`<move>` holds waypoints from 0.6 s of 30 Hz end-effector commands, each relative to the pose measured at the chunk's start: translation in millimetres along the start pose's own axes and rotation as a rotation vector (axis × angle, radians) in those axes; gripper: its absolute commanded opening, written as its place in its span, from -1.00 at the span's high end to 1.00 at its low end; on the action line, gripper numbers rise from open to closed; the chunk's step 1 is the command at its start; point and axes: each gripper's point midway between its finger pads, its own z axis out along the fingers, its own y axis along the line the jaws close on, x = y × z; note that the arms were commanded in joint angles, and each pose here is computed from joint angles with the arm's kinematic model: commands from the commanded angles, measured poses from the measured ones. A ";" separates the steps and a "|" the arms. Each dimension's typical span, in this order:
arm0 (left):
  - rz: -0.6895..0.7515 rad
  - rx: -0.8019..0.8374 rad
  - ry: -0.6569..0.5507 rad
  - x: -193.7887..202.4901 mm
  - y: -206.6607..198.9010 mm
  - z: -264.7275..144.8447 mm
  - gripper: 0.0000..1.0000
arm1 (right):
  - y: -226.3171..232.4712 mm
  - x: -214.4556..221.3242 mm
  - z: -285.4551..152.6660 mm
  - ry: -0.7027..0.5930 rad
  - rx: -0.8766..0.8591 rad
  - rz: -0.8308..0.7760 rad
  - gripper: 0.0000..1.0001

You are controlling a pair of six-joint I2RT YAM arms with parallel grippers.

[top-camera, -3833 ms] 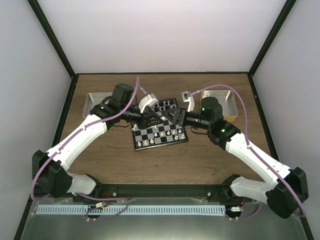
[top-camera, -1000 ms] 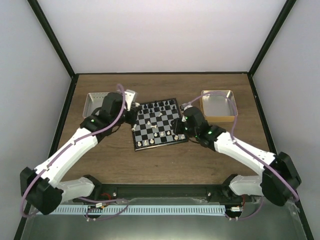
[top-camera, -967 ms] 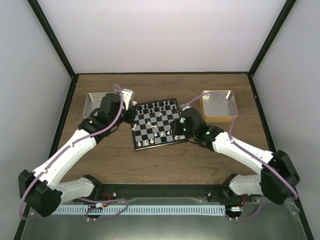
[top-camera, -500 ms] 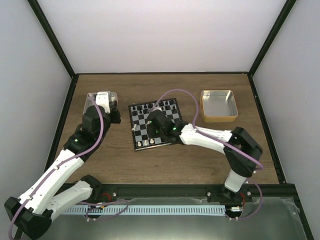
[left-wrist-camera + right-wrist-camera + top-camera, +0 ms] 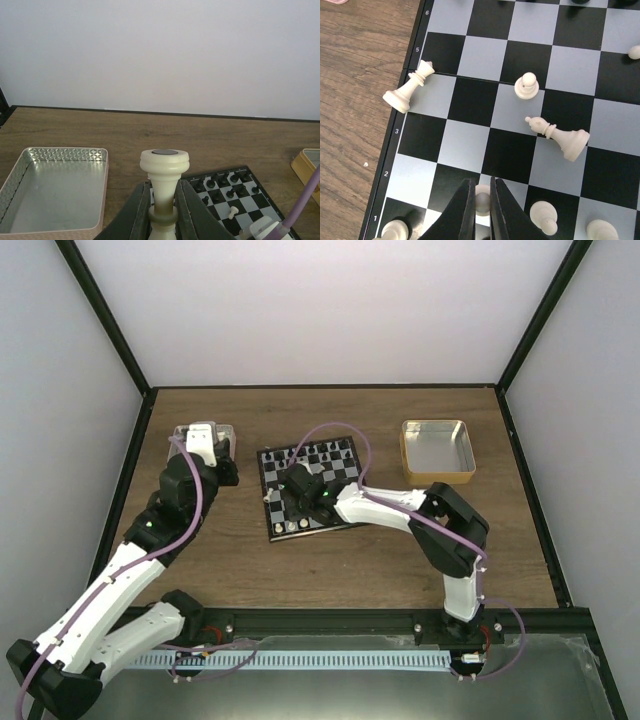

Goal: Set up the chess pieces on the board
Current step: Place the chess piece on the chessboard.

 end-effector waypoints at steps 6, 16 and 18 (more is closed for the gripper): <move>-0.005 -0.007 -0.029 -4.9 2.9 -1.3 0.92 | -1.1 -3.1 2.8 0.004 0.040 -0.017 0.96; -0.007 0.006 -0.010 0.0 -0.3 2.1 0.91 | 0.5 5.3 9.3 0.035 0.029 -0.025 0.94; -0.008 0.011 -0.007 0.6 -1.3 3.0 0.91 | 0.2 5.8 9.4 0.036 0.030 -0.026 0.91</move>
